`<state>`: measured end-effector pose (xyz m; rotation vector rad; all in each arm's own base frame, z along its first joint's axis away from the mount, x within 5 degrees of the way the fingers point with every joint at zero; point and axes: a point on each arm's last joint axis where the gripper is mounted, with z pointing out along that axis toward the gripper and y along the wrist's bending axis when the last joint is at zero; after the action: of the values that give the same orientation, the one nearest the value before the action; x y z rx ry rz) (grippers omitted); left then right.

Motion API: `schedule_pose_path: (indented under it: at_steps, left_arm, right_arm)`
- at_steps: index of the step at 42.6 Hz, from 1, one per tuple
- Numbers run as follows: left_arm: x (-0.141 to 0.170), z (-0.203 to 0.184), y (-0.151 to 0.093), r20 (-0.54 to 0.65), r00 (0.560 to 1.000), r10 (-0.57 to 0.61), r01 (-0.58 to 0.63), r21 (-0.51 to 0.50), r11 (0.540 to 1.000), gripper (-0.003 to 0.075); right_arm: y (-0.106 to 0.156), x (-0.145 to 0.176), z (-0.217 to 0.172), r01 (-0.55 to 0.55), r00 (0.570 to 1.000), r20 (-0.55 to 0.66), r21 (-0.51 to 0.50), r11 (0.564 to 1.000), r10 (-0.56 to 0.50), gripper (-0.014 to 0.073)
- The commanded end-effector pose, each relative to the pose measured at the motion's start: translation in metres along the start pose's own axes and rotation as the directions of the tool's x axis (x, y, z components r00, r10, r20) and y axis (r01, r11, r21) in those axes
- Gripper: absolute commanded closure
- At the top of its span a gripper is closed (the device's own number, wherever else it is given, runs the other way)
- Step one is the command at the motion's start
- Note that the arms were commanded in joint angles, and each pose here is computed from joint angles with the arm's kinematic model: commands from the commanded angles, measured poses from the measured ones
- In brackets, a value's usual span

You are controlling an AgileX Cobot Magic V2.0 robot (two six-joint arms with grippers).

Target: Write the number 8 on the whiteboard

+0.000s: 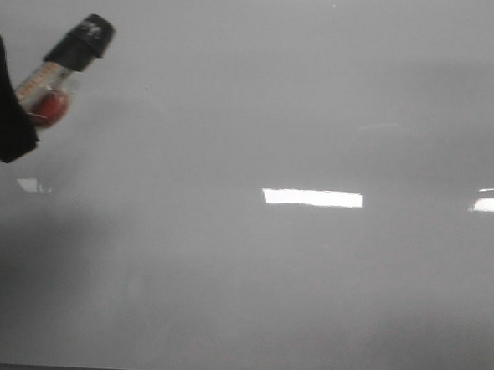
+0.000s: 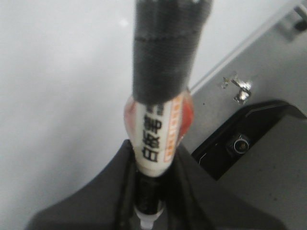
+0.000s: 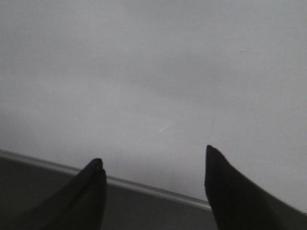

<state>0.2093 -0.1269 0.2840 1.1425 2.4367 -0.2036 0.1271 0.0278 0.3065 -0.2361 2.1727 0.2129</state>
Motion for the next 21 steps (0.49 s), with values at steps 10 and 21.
schedule_pose_path:
  at_steps: [10,21]
  left_arm:
    - [-0.033,-0.025,-0.065,0.153,0.924,0.352,-0.366,0.075,0.928,0.0741]
    - [-0.035,-0.026,-0.091,0.196,0.838,0.509,-0.532,0.092,0.842,0.0741]
  right_arm:
    - [0.057,-0.046,0.012,0.317,0.936,-0.006,-0.42,0.851,-0.352,0.0127]
    - [0.111,-0.065,0.022,0.552,0.811,0.217,-0.59,0.59,-0.543,0.0081]
